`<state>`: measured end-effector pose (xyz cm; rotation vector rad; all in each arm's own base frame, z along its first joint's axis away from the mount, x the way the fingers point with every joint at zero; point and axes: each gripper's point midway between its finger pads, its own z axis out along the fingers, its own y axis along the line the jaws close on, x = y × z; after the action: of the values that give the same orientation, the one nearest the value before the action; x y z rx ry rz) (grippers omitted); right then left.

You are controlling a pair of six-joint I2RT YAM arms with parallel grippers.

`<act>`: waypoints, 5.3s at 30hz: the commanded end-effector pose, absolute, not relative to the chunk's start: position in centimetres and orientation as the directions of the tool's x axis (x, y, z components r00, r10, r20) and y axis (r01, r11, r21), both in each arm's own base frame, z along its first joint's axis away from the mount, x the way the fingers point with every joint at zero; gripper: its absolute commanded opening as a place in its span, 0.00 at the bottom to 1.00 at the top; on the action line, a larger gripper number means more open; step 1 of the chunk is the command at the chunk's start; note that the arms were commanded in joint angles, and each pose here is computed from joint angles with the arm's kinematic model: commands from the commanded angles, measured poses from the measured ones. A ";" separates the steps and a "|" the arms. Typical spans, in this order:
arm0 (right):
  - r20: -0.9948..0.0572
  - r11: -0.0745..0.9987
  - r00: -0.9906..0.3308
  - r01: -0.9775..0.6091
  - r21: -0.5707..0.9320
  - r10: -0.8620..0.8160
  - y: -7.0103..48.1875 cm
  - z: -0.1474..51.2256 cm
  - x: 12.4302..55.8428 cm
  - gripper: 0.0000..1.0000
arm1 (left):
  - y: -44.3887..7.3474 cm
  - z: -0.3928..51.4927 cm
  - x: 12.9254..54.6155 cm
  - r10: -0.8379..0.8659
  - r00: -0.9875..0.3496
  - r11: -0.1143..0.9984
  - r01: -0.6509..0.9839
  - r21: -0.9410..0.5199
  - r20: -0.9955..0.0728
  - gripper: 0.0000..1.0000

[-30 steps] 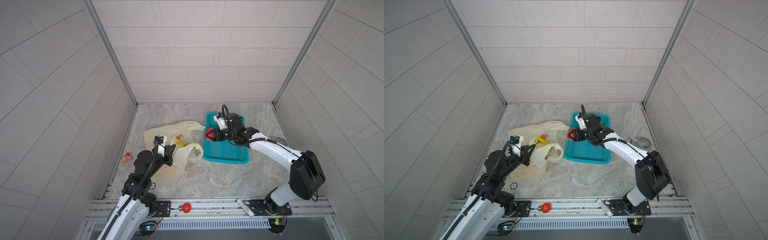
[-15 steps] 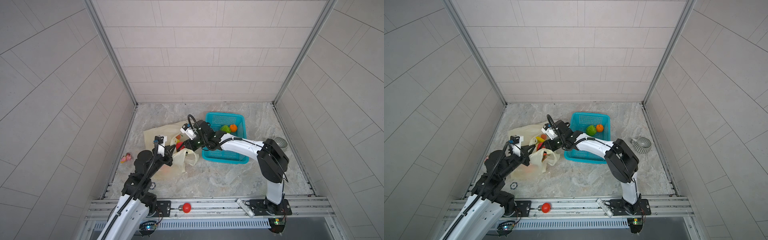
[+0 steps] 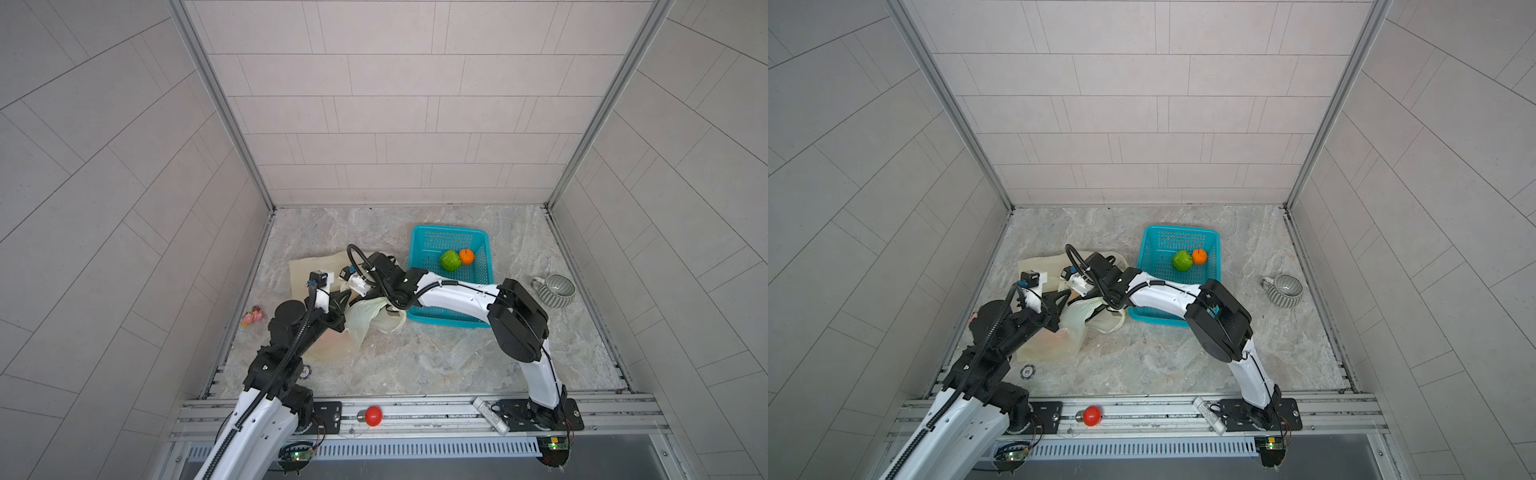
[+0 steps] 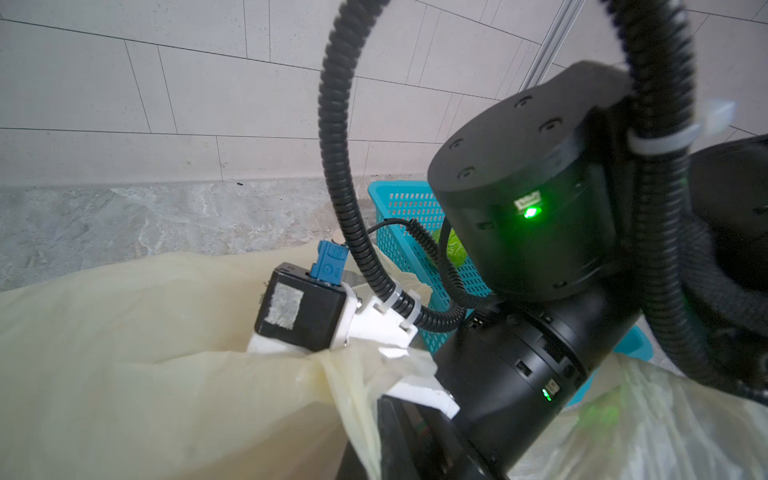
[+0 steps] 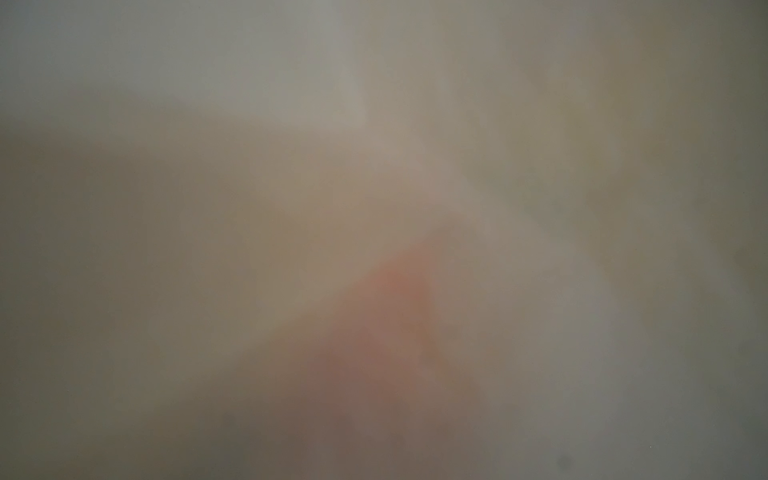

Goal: Place the fruits into the plastic bag
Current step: 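Carry the red apple into the bag with the right gripper and release it, then return the right gripper to the basket and grasp the green fruit, then carry the green fruit into the bag with the right gripper and release it, then move the right gripper back to the basket and grasp the orange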

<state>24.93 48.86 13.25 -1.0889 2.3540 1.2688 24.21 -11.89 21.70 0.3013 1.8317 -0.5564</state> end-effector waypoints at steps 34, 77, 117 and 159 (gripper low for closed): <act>-0.726 0.933 -0.686 -0.283 0.220 -0.037 19.3 17.9 39.1 0.95 | -11.9 21.7 24.3 -0.065 -0.321 0.854 0.472 -0.219 -0.945 0.00; -0.470 0.994 -0.883 -0.053 0.098 -0.001 16.3 8.0 45.8 0.48 | -11.9 21.2 24.4 -0.056 -0.340 0.857 0.466 -0.219 -0.939 0.00; -0.629 0.356 -0.666 -0.746 0.563 -0.400 51.8 16.1 28.6 0.51 | -12.6 22.4 23.9 -0.084 -0.303 0.828 0.509 -0.236 -0.949 0.00; -0.719 0.982 -0.694 -0.154 0.112 -0.027 16.5 17.7 39.4 0.90 | -12.4 22.1 24.0 -0.074 -0.308 0.837 0.499 -0.227 -0.949 0.00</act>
<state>38.20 20.88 20.16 -0.2364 2.2374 0.4785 23.94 -12.51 22.34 0.3199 1.8025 -0.6001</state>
